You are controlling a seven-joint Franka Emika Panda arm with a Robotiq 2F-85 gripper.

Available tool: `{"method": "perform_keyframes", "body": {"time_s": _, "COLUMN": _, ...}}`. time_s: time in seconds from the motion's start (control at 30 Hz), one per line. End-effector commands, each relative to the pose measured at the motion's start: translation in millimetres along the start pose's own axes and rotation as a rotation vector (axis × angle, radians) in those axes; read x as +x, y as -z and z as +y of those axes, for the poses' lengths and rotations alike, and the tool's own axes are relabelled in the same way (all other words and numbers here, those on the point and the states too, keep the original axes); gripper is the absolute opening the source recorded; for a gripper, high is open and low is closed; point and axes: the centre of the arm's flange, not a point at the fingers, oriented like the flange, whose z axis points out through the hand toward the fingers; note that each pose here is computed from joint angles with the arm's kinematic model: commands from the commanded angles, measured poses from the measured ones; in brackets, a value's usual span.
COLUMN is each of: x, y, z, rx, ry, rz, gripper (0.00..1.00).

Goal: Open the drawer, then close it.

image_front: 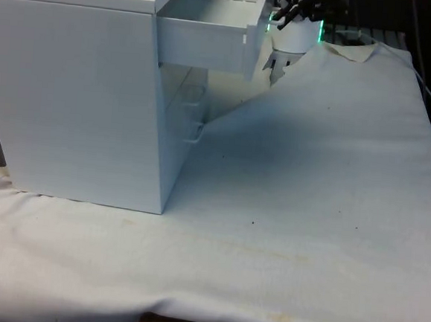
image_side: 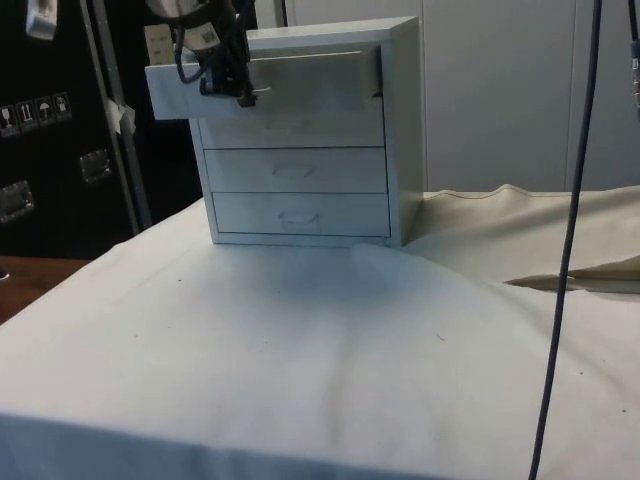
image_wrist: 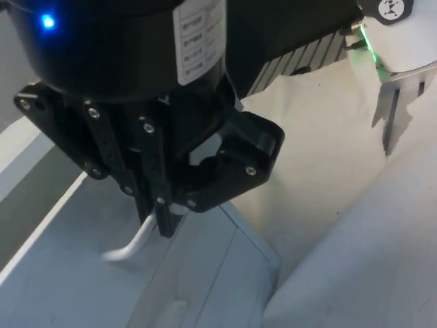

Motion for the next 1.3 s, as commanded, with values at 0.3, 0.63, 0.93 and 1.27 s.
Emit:
{"method": "perform_keyframes", "body": {"time_s": 0.3, "x": -0.5, "y": 14, "z": -22.6, "rx": -0.021, "ry": -0.01, "rz": -0.003, "gripper": 0.0}}
{"method": "perform_keyframes", "body": {"time_s": 0.63, "x": -0.7, "y": 25, "z": -42.3, "rx": -0.037, "ry": -0.018, "rz": -0.001, "gripper": 0.0}}
{"method": "perform_keyframes", "body": {"time_s": 0.93, "x": -1.3, "y": 34, "z": -57.6, "rx": -0.056, "ry": -0.026, "rz": 0.0, "gripper": 0.0}}
{"method": "perform_keyframes", "body": {"time_s": 1.27, "x": -0.2, "y": 34, "z": -56.7, "rx": -0.074, "ry": -0.025, "rz": 0.002, "gripper": 0.01}}
